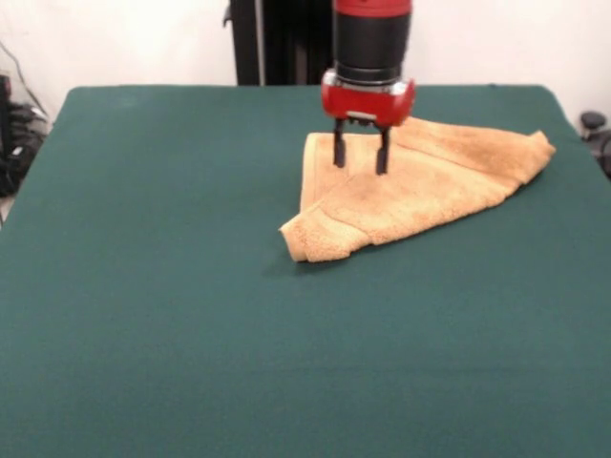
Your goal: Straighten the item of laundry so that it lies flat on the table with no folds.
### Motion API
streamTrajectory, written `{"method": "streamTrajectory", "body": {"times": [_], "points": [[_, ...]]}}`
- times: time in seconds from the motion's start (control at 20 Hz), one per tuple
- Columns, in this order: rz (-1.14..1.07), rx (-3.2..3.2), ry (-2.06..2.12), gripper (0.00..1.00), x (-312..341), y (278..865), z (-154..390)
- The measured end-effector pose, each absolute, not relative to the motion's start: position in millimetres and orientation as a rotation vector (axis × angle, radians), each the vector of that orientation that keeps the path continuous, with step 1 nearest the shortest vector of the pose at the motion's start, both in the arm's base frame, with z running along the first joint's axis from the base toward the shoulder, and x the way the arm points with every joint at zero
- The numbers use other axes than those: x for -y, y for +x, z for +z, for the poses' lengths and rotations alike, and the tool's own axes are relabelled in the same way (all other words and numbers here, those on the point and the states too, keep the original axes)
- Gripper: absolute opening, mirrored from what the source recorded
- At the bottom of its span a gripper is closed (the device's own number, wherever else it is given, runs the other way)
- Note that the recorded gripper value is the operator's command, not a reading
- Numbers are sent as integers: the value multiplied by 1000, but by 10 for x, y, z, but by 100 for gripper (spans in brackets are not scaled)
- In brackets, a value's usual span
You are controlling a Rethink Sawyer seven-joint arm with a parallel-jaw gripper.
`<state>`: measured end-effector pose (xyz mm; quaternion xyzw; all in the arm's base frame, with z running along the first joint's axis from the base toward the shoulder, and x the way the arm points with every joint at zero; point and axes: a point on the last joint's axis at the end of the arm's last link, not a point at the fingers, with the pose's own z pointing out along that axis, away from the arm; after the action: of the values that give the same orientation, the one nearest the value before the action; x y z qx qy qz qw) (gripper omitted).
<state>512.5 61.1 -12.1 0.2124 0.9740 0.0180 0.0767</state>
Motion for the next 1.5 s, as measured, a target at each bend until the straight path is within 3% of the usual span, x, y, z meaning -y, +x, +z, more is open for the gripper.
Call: {"method": "streamTrajectory", "body": {"times": [1.5], "points": [[-25,-2831,431,100,-653,4742,-380]]}}
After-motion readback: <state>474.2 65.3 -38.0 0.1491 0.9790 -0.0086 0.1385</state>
